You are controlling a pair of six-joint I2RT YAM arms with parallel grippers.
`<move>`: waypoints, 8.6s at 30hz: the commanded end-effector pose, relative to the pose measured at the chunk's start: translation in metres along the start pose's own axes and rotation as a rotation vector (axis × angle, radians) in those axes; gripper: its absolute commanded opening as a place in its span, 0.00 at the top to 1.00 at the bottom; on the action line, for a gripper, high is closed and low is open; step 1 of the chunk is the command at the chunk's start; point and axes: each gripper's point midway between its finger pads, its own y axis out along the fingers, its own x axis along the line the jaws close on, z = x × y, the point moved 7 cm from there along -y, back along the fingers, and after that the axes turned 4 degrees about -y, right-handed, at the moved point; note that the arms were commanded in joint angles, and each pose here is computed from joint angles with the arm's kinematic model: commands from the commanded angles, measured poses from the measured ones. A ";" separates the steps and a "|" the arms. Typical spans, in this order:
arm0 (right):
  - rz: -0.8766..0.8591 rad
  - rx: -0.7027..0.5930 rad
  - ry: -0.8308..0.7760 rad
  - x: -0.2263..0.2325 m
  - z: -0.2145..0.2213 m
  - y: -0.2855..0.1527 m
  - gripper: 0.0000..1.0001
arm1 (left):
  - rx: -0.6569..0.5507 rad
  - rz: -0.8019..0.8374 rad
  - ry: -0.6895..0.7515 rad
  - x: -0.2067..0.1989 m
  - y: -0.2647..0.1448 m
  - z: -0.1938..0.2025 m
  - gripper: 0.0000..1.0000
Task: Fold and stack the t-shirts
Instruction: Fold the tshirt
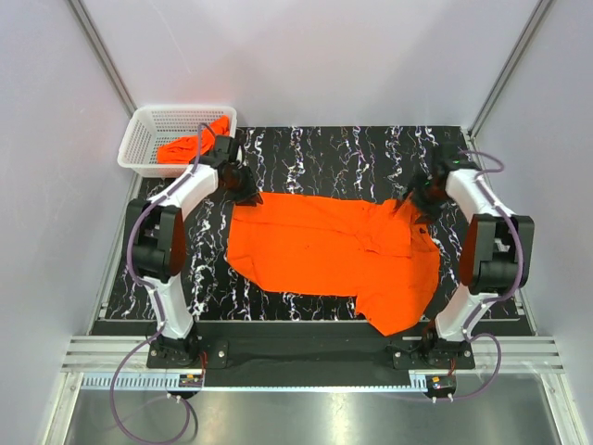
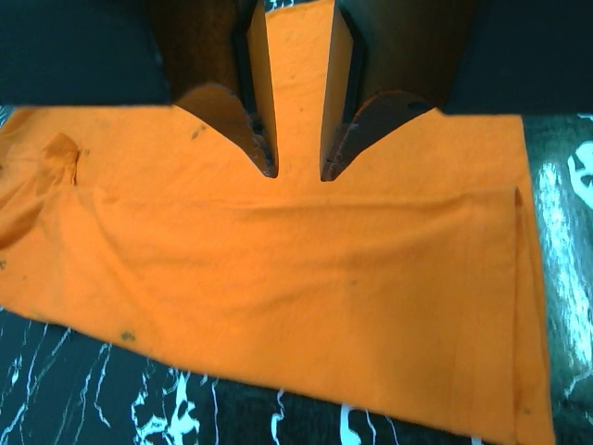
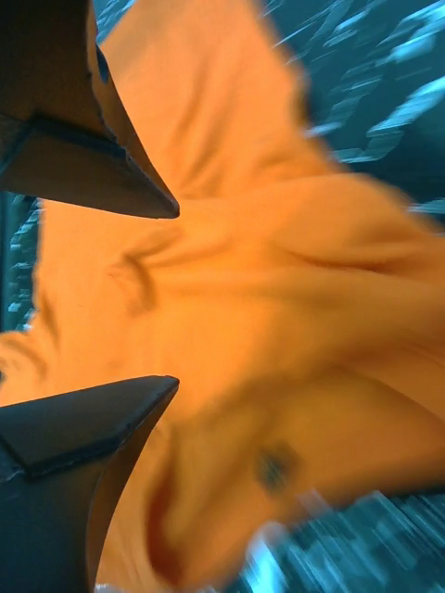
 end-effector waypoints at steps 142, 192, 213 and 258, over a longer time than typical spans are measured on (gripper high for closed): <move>-0.027 0.113 0.076 -0.079 0.015 0.034 0.53 | 0.257 0.455 -0.038 -0.229 0.131 0.154 0.99; 0.060 0.030 0.292 -0.095 0.073 0.005 1.00 | 0.366 0.390 0.029 -0.207 0.093 0.152 1.00; 0.100 -0.118 0.124 -0.078 -0.007 -0.018 0.28 | 0.387 0.495 0.185 -0.158 0.020 0.115 0.52; 0.177 -0.295 0.379 -0.070 -0.164 0.087 1.00 | 0.082 -0.115 -0.140 0.069 0.063 -0.054 0.61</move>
